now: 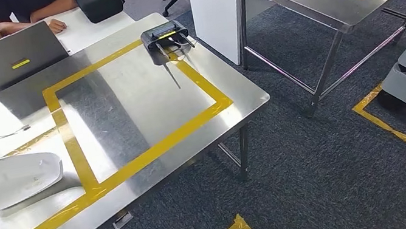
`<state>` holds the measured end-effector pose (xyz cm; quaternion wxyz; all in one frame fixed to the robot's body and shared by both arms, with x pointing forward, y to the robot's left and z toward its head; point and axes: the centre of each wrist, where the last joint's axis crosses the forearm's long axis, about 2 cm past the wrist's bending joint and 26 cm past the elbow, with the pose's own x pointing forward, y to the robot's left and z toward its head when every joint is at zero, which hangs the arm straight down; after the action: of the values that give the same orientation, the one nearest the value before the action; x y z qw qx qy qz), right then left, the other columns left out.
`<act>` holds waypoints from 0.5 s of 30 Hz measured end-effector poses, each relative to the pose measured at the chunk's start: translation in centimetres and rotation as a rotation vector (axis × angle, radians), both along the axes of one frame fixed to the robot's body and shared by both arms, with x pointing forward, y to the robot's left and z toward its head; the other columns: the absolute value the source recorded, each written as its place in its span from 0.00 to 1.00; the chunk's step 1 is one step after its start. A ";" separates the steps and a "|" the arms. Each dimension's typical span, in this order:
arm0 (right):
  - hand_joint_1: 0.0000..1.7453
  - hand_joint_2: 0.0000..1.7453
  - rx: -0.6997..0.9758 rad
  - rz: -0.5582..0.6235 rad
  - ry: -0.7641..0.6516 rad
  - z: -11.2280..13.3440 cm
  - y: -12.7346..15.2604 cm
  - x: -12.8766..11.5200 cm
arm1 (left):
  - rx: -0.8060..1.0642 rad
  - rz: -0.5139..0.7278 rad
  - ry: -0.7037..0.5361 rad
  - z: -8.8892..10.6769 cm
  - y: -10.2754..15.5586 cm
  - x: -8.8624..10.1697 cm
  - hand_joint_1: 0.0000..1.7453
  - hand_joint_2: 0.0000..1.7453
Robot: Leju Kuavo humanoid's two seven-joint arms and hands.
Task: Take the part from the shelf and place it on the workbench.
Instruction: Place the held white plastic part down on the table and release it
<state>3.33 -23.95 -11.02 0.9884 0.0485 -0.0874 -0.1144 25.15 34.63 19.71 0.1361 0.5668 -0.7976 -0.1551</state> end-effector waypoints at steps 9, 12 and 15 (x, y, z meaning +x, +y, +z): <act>0.00 0.00 0.002 -0.018 -0.003 0.0 0.0 0.0 | -0.021 -0.020 0.025 -0.8 -1.6 -1.0 0.00 0.00; 0.00 0.00 0.000 -0.017 -0.007 0.0 0.0 0.0 | -0.015 -0.015 0.045 -1.2 -2.1 -1.5 0.00 0.00; 0.00 0.00 -0.001 -0.016 -0.008 0.0 -0.1 0.0 | -0.013 -0.011 0.058 -1.4 -2.7 -1.7 0.00 0.00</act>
<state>3.35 -24.02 -11.02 0.9871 0.0478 -0.0919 -0.1223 23.48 31.89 18.27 0.1621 0.5567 -0.7974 -0.1671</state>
